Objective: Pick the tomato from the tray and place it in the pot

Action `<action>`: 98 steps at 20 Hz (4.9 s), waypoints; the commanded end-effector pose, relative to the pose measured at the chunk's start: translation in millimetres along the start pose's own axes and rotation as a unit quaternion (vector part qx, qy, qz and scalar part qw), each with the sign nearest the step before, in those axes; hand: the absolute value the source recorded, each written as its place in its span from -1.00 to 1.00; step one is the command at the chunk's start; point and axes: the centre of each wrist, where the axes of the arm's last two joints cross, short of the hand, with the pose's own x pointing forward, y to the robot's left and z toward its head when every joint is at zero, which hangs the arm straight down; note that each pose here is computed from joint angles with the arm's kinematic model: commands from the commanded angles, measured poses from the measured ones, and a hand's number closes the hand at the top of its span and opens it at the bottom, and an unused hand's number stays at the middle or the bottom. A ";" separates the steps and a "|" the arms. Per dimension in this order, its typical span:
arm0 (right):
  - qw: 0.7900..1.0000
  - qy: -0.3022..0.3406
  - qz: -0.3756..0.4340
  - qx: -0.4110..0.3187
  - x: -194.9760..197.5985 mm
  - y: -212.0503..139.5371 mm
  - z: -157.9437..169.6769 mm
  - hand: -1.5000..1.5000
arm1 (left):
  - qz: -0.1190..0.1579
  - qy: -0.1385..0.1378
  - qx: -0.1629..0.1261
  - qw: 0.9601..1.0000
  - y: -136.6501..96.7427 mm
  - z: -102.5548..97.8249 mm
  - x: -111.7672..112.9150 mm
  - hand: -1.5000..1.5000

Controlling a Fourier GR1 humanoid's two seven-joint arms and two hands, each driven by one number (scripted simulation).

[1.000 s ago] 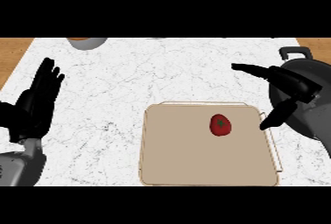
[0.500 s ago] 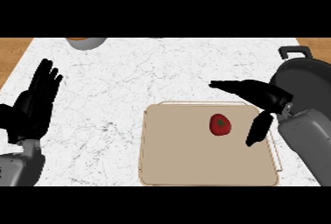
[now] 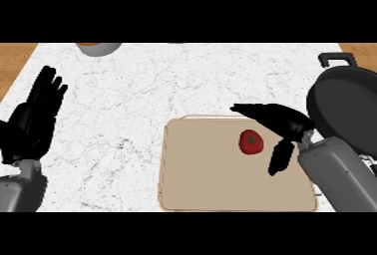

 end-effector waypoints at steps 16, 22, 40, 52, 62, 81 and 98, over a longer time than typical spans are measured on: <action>0.999 0.043 0.015 -0.006 -17.9 33.6 -30.2 -1.00 | 0.004 -0.005 0.001 1.000 -5.0 1.2 -3.0 0.00; 0.999 0.033 0.021 0.001 -37.3 46.4 -29.9 -1.00 | 0.002 0.004 -0.001 1.000 -1.4 -7.8 13.6 0.00; 0.998 0.039 0.028 -0.039 10.3 84.6 -38.1 1.00 | 0.005 0.012 0.005 1.000 6.0 6.7 -11.7 0.00; 0.938 0.099 -0.089 -0.321 96.5 72.3 37.5 1.00 | -0.002 0.013 0.026 1.000 12.4 -2.3 -17.2 0.00; 0.814 0.152 -0.103 -0.551 113.9 23.2 120.2 1.00 | -0.007 0.001 0.009 1.000 -7.8 1.8 -0.3 0.00; 0.755 0.199 -0.200 -0.592 -54.1 -41.0 139.8 1.00 | 0.004 0.006 0.002 1.000 4.3 -9.3 -9.6 0.00; 0.764 0.352 -0.026 -0.540 -192.5 -21.1 105.5 1.00 | 0.002 -0.008 -0.013 1.000 -13.9 -7.0 -6.8 0.00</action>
